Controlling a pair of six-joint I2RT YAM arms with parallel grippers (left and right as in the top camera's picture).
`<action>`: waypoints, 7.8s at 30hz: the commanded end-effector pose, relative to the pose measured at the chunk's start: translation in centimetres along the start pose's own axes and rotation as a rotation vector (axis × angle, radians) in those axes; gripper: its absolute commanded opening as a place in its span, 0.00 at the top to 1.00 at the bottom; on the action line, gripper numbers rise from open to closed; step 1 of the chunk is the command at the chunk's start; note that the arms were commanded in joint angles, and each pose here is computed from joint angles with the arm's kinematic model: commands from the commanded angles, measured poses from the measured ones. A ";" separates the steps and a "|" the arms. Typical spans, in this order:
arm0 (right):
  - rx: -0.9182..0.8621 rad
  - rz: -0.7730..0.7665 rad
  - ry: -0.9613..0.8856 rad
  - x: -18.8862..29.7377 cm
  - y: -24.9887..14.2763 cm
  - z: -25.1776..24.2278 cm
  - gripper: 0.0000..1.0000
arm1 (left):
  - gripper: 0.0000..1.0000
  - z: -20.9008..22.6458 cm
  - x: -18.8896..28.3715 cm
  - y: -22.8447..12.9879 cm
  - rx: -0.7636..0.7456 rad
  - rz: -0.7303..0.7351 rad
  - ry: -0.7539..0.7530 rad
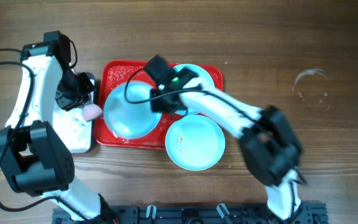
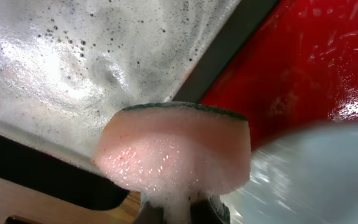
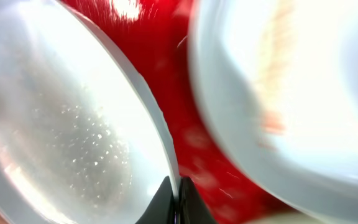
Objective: Clean dirty plates on tray and stack at the side
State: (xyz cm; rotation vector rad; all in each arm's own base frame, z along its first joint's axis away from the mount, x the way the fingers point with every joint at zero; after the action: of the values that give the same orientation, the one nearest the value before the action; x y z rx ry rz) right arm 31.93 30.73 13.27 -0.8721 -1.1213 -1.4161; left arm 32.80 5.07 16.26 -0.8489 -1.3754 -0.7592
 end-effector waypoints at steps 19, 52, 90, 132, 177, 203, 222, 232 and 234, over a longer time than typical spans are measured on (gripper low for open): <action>0.373 -0.609 -0.946 15.1 4.7 -6.8 0.96 | 0.96 -9.0 1.1 -2.5 -0.240 -0.045 -0.226; 0.507 -0.696 -1.001 10.3 2.9 -1.3 0.96 | 0.96 -9.2 1.1 -2.1 -0.245 -0.070 -0.237; 0.040 -0.138 0.185 14.9 6.8 -18.4 0.96 | 0.96 -8.8 1.0 -2.4 -0.240 -0.052 -0.212; -0.999 -0.402 -0.260 12.5 -2.5 -49.0 0.96 | 0.96 -8.8 0.9 -2.5 -0.239 -0.047 -0.208; -0.173 -0.240 -0.173 -0.6 5.3 -16.7 0.71 | 0.96 -8.9 1.0 -2.3 -0.241 -0.057 -0.214; -0.001 -0.059 0.038 -2.9 3.9 -10.2 0.96 | 0.96 -9.0 1.0 -2.2 -0.242 -0.068 -0.219; 0.052 -0.054 0.061 -7.2 2.1 -6.7 0.96 | 0.96 -11.6 0.5 -3.5 -0.348 -0.131 -0.153; 0.045 -0.052 0.059 -7.4 2.1 -6.9 0.96 | 0.96 -11.8 -5.1 -4.4 -0.362 -0.112 -0.222; 0.045 -0.054 0.060 -7.4 2.2 -6.9 0.96 | 0.96 -12.5 -6.1 -4.7 -0.387 -0.140 -0.240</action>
State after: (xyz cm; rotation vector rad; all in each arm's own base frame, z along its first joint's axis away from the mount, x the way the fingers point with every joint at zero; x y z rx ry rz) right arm 35.96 26.19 6.68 -0.7250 -1.1494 -1.4759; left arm 35.29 -7.12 11.22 -1.1477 -1.5145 -1.0720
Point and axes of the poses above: each gripper's point midway between its finger pads, its own x axis back along the fingers, its own z axis along the line the jaws close on, y = z × x, the point moved 7 cm from there along x, back along the fingers, and after that the axes turned 2 degrees about -x, right-handed, at the moved point
